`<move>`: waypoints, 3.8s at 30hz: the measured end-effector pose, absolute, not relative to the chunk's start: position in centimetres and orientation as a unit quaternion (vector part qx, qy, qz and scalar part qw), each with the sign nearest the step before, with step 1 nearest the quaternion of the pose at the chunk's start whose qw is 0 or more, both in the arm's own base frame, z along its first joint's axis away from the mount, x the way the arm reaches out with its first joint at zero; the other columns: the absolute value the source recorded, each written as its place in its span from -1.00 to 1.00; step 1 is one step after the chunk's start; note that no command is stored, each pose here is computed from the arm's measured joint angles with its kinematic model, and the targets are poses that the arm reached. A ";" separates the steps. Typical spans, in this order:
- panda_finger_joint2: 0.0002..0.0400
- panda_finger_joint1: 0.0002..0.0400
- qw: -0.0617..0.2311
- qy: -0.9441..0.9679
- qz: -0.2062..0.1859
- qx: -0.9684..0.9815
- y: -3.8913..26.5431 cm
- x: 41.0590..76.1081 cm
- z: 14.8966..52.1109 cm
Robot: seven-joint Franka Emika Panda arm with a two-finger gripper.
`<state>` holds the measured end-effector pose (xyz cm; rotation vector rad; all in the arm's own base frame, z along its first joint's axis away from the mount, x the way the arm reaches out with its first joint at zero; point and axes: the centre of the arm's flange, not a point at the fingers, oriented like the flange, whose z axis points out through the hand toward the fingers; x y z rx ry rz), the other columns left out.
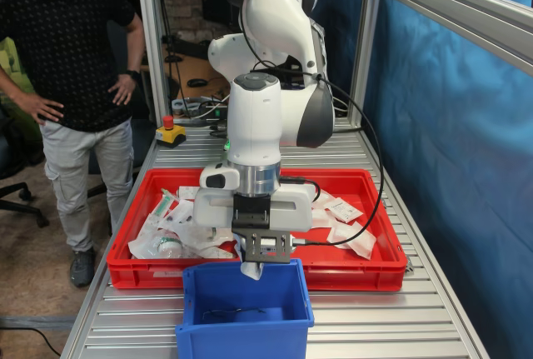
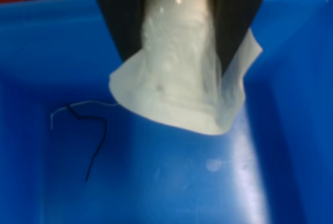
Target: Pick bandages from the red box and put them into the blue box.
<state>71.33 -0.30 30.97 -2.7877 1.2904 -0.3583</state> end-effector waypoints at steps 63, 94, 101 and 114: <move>0.72 0.72 0.057 0.454 -0.099 -0.884 -0.4 71.9 28.9; 1.00 1.00 0.066 0.414 -0.066 -0.906 1.2 60.5 36.3; 1.00 1.00 0.045 0.391 -0.052 -0.918 1.0 57.3 35.6; 1.00 1.00 0.024 0.377 -0.022 -0.925 1.0 53.9 33.1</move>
